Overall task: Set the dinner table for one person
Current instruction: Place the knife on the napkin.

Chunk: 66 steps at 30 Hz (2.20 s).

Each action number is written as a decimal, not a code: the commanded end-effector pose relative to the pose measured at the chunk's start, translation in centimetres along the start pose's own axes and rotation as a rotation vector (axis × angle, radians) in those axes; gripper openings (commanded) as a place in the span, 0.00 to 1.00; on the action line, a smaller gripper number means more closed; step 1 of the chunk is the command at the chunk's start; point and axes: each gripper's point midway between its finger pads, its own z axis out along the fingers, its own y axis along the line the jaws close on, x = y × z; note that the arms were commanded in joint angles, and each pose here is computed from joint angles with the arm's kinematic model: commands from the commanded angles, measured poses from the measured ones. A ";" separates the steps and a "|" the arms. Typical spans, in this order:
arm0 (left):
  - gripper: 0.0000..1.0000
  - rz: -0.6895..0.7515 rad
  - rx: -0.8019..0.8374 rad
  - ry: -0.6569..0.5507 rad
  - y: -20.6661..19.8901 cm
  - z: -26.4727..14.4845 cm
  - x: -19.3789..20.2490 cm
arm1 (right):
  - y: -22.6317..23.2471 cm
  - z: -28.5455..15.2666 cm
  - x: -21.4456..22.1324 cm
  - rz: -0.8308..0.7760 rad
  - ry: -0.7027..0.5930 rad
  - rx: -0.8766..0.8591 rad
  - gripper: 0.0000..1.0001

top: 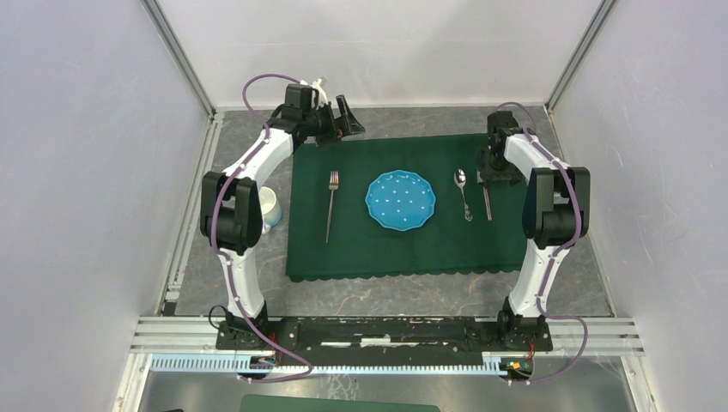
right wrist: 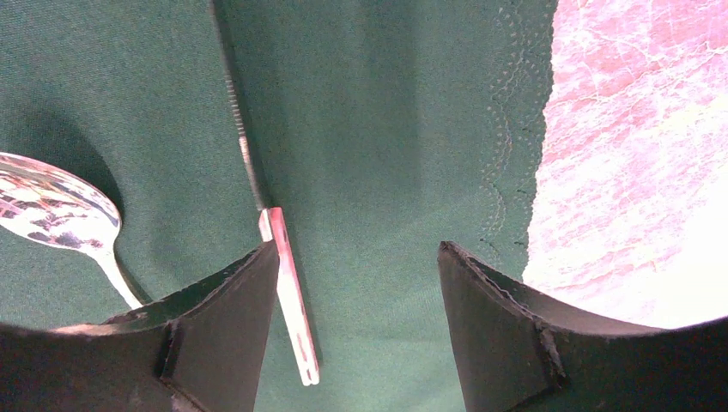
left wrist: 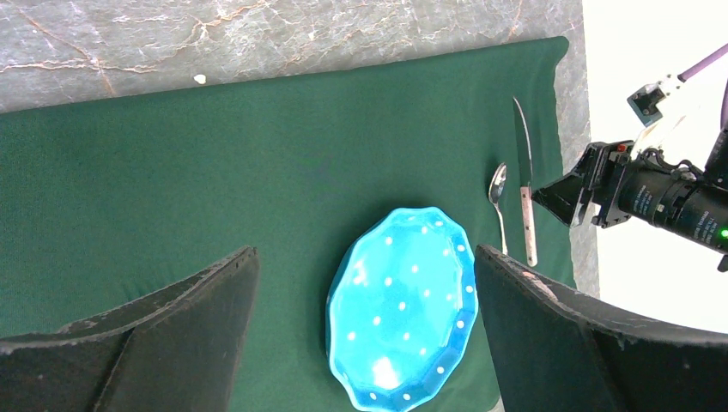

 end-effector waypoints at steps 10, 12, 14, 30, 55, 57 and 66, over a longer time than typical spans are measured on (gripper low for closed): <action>1.00 -0.025 0.027 -0.050 -1.1 -0.7 -1.4 | -0.6 -1.8 -1.7 0.025 -0.072 0.000 0.74; 1.00 -0.027 0.031 -0.050 -1.2 -0.6 -1.5 | -0.5 -1.8 -1.8 0.025 -0.074 -0.004 0.74; 1.00 -0.030 0.034 -0.050 -1.2 -0.5 -1.5 | -0.5 -1.9 -2.1 0.031 -0.079 -0.008 0.74; 1.00 -0.033 0.037 -0.053 -1.2 0.0 -1.9 | 0.7 -1.2 -4.9 0.056 -0.105 -0.058 0.74; 1.00 -0.034 0.038 -0.049 -1.2 0.5 -2.2 | -2.0 0.3 -3.0 0.060 -0.064 0.023 0.74; 1.00 -0.033 0.038 -0.048 -1.1 0.5 -2.2 | -2.2 0.4 -3.0 0.060 -0.061 0.030 0.74; 1.00 -0.032 0.039 -0.046 -1.1 0.6 -2.2 | -2.3 0.0 -3.4 0.075 -0.072 0.017 0.74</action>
